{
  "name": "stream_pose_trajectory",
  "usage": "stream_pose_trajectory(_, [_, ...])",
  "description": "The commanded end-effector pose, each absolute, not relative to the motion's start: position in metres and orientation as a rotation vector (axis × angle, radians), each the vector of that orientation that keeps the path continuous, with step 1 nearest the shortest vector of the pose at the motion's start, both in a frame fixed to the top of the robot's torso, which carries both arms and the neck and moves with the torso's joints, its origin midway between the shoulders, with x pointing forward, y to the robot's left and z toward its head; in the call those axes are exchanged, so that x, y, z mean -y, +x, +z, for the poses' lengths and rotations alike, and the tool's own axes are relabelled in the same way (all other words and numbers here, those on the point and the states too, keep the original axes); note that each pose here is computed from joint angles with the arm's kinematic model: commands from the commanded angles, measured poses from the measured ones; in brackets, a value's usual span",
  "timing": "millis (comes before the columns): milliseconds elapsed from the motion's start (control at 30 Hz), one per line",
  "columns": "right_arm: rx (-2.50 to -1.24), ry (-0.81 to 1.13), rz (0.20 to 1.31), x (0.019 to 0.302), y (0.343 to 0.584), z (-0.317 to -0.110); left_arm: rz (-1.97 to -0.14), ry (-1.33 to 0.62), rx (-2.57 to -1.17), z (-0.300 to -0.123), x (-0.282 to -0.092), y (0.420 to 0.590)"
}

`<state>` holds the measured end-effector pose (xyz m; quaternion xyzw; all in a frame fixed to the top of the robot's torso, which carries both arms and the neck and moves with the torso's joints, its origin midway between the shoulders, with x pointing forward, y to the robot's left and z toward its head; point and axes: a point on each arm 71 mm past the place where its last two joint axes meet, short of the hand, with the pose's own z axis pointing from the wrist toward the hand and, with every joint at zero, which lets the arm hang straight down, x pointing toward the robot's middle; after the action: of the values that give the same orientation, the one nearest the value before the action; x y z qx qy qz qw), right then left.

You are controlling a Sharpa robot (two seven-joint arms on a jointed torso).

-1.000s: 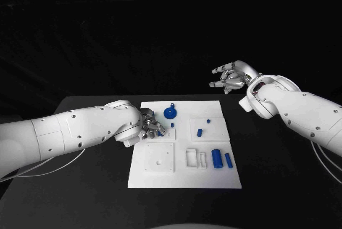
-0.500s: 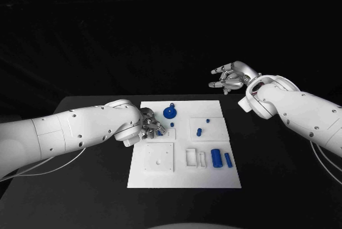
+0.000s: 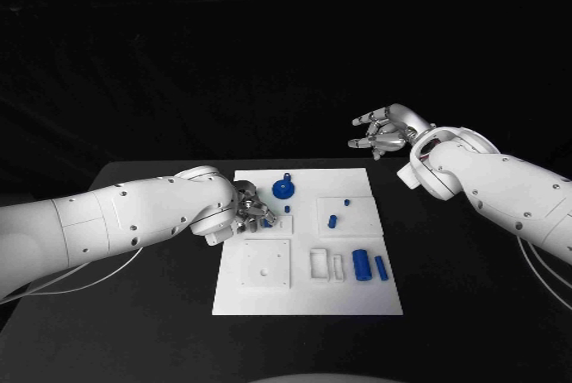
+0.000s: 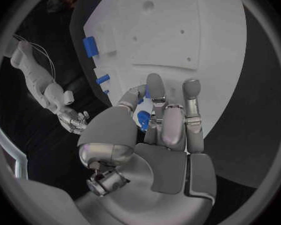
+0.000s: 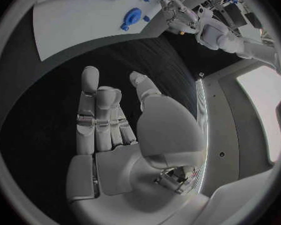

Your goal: Assemble the parts on the task board

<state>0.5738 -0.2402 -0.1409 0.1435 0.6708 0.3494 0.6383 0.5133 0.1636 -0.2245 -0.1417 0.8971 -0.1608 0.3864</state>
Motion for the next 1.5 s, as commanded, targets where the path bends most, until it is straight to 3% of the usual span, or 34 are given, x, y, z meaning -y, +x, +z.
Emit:
stream_pose_trajectory(33, [-1.545, 0.313, 0.799, 0.239, 0.573, -0.142, -0.412, -0.342, -2.334, -0.229, -0.163, 0.51])
stream_pose_trajectory(567, [-1.555, 0.316, 0.799, 0.238, 0.574, -0.146, -0.385, -0.251, -2.455, -0.218, -0.157, 0.519])
stream_pose_trajectory(1500, [-1.57, 0.318, 0.803, 0.235, 0.573, -0.151, -0.314, -0.192, -2.504, -0.211, -0.153, 0.538])
